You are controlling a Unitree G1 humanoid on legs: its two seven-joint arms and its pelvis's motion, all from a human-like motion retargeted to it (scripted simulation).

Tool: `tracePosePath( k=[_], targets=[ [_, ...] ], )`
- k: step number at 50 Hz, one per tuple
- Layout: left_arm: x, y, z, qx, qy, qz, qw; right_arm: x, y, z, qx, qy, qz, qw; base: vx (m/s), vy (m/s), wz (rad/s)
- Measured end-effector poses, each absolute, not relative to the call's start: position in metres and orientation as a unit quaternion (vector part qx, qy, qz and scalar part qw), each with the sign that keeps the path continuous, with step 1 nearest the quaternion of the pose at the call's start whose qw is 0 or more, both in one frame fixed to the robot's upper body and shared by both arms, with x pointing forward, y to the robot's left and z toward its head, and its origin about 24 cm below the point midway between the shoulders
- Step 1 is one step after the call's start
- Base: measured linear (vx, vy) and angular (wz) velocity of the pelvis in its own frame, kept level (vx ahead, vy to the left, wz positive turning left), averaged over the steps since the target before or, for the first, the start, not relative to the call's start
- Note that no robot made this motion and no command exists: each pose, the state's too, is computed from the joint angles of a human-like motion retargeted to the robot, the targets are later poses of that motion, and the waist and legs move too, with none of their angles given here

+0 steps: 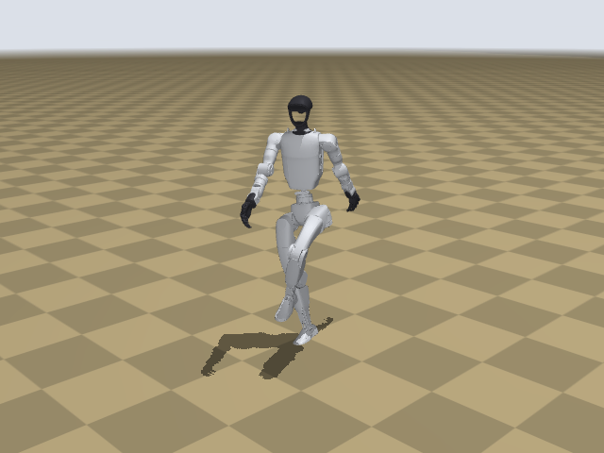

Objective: In place motions

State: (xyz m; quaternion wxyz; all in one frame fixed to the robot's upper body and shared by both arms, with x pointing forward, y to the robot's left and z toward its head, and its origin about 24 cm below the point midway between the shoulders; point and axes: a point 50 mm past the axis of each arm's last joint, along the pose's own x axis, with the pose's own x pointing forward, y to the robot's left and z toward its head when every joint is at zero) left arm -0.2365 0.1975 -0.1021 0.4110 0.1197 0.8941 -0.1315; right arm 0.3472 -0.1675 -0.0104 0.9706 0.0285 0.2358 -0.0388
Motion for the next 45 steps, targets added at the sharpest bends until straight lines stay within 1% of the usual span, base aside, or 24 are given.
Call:
tracePosePath(
  k=[3, 5, 9, 12, 18, 22, 25, 33, 37, 41, 45],
  targets=[
    [-0.227, 0.194, -0.109, 0.085, 0.894, -0.087, 0.432, 0.359, -0.174, 0.008, -0.027, 0.209, -0.053, 0.976, 0.00, 0.00, 0.00],
    [-0.219, 0.192, -0.114, 0.068, 0.889, -0.066, 0.449, 0.360, -0.176, 0.009, -0.042, 0.207, -0.060, 0.976, 0.02, -0.01, 0.26],
    [-0.198, 0.192, -0.127, 0.050, 0.868, -0.046, 0.492, 0.343, -0.173, -0.015, -0.035, 0.241, -0.051, 0.969, 0.07, 0.01, 0.40],
    [-0.179, 0.195, -0.137, 0.042, 0.847, -0.026, 0.529, 0.319, -0.169, -0.043, -0.036, 0.292, -0.042, 0.955, 0.07, 0.05, 0.47],
    [-0.148, 0.203, -0.150, 0.039, 0.817, 0.003, 0.576, 0.250, -0.173, -0.102, -0.090, 0.426, -0.017, 0.900, 0.09, 0.15, 0.49],
    [-0.132, 0.212, -0.154, 0.053, 0.799, 0.015, 0.599, 0.211, -0.171, -0.126, -0.061, 0.479, -0.017, 0.875, 0.12, 0.10, 0.54],
    [-0.122, 0.215, -0.157, 0.062, 0.790, 0.015, 0.610, 0.191, -0.173, -0.136, -0.040, 0.503, -0.025, 0.863, 0.08, 0.15, 0.87],
    [-0.090, 0.213, -0.166, 0.089, 0.765, 0.011, 0.638, 0.161, -0.189, -0.149, -0.051, 0.527, -0.026, 0.848, -0.03, 0.18, 0.45],
    [-0.083, 0.213, -0.167, 0.104, 0.762, 0.015, 0.639, 0.134, -0.192, -0.159, -0.039, 0.559, -0.023, 0.828, 0.06, 0.19, -0.46],
    [-0.081, 0.206, -0.168, 0.072, 0.774, 0.040, 0.628, 0.091, -0.192, -0.170, -0.004, 0.600, -0.037, 0.799, 0.08, 0.14, -0.23],
    [-0.074, 0.198, -0.169, 0.022, 0.778, 0.069, 0.624, 0.024, -0.193, -0.178, 0.008, 0.665, -0.049, 0.745, 0.17, 0.12, -0.48]
  ],
)
